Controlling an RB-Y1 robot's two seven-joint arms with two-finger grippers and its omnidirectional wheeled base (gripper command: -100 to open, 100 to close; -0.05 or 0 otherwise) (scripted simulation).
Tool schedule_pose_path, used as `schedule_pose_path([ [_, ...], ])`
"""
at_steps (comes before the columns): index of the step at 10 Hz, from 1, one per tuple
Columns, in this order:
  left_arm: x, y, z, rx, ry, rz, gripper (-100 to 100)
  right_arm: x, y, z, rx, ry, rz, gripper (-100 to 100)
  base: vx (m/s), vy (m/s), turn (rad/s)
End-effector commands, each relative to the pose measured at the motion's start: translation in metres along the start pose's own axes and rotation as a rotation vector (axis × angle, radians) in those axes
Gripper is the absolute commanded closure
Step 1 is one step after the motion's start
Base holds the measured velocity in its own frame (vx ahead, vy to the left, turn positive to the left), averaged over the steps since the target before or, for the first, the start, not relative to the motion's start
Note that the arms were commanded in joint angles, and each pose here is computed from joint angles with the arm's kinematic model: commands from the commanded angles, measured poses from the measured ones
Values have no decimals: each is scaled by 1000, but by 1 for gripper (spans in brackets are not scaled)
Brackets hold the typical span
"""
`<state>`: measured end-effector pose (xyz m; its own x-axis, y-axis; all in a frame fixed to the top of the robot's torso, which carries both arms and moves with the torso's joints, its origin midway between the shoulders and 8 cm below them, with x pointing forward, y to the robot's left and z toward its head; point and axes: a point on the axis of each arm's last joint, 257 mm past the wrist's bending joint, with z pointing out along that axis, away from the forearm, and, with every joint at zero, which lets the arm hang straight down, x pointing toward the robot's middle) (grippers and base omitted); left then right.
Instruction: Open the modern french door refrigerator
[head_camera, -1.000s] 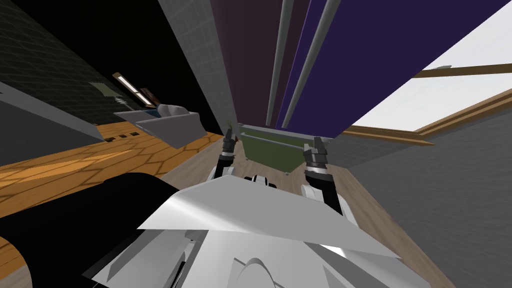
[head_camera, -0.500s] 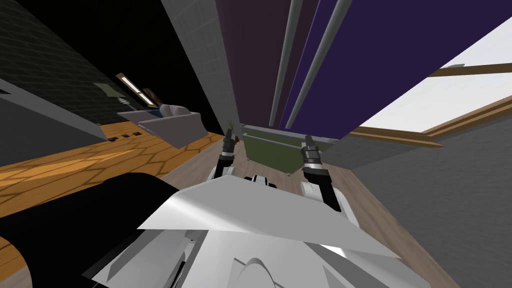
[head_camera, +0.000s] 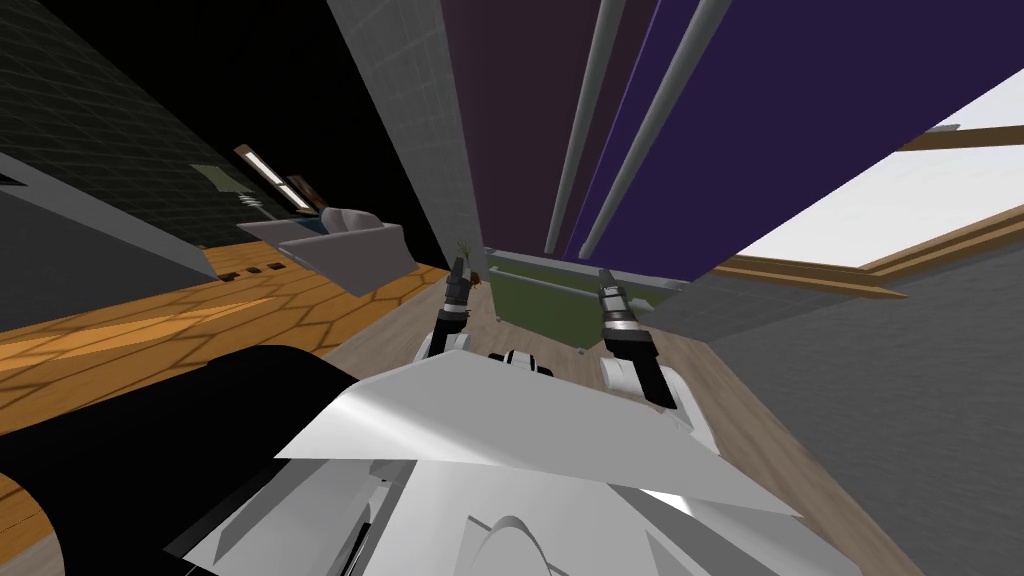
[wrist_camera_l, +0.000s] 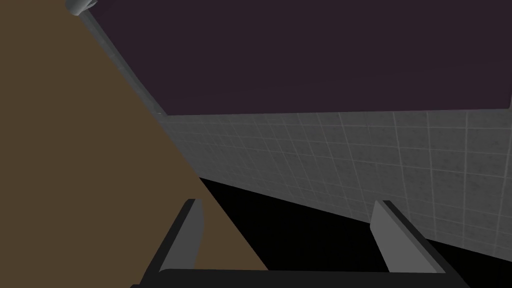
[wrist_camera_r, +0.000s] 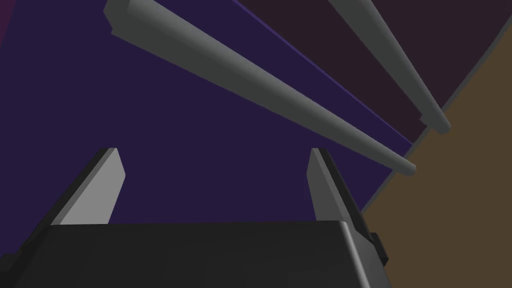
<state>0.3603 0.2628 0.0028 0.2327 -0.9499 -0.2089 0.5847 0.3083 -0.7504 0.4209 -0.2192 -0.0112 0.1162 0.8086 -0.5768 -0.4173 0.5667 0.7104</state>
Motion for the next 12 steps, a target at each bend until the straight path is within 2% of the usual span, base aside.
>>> schedule_pose_path([
  [1, 0, 0, 0, 0, 0, 0, 0, 5, -4, 8, 22, 23, -87, -100, 14, 58, 10],
  [3, 0, 0, 0, 0, 0, 0, 0, 12, -7, 18, 38, 51, -183, -100, 22, 72, 22],
  [4, 0, 0, 0, 0, 0, 0, 0, 12, -10, 18, 47, 54, -204, -100, 13, 60, 9],
  [5, 0, 0, 0, 0, 0, 0, 0, 15, -14, 23, 61, 70, -255, -100, 7, 57, 18],
  [8, 0, 0, 0, 0, 0, 0, 0, 18, -18, 28, 75, 88, -329, -100, 13, 48, 11],
  [9, 0, 0, 0, 0, 0, 0, 0, 21, -22, 32, 89, 106, -391, -100, 18, 54, 18],
  [10, 0, 0, 0, 0, 0, 0, 0, 21, -22, 32, 89, 106, -395, -100, 11, 48, 12],
  [11, 0, 0, 0, 0, 0, 0, 0, 23, -27, 37, 103, 124, -460, -100, 16, 55, 17],
  [12, 0, 0, 0, 0, 0, 0, 0, 23, -27, 37, 103, 125, -464, -100, 15, 44, 9],
])
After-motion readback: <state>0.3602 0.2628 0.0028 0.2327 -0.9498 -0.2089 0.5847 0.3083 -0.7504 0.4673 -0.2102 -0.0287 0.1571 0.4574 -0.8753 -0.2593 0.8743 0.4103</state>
